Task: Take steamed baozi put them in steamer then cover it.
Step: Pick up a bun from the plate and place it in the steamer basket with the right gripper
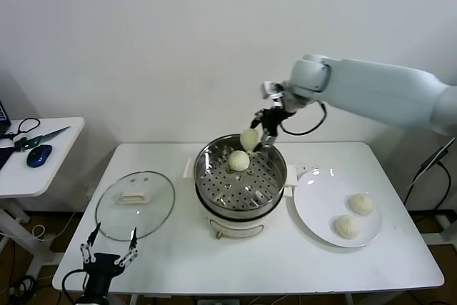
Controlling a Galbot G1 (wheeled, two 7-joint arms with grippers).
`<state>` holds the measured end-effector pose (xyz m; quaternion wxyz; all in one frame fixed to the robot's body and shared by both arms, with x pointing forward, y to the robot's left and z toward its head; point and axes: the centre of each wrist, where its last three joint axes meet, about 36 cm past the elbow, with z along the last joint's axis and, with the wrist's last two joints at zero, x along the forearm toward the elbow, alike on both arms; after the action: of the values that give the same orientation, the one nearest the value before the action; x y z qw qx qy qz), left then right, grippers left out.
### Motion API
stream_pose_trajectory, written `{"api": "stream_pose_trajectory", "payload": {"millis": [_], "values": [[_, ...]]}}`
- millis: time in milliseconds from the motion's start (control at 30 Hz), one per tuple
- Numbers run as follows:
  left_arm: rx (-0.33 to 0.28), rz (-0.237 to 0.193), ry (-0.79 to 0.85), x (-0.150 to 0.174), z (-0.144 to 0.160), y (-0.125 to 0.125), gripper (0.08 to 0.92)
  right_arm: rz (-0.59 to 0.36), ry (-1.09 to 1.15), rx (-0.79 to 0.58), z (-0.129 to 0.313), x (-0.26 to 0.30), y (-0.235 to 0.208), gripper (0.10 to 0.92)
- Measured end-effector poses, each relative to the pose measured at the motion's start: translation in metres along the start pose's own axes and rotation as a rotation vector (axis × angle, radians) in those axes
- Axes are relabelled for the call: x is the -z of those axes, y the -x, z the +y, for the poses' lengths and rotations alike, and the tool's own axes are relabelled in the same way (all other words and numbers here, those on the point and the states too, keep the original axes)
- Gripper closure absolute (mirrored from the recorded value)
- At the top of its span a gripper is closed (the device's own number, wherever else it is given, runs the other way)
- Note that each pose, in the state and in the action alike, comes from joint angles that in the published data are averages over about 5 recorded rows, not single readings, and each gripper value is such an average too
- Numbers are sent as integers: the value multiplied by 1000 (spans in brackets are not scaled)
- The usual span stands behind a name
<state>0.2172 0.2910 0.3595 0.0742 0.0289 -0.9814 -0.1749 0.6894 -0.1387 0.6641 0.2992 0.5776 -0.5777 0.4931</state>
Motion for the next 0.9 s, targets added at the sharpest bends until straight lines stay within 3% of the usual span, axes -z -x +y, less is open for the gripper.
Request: {"api": "stream_pose_trajectory", "payload": {"millis": [700,900], "values": [[6,10,6,-6,2,2,177,19,-43,124,19,44,109,295],[9,8,8,-6,3,4,177,25,-43,127,22,42,115,223]]}}
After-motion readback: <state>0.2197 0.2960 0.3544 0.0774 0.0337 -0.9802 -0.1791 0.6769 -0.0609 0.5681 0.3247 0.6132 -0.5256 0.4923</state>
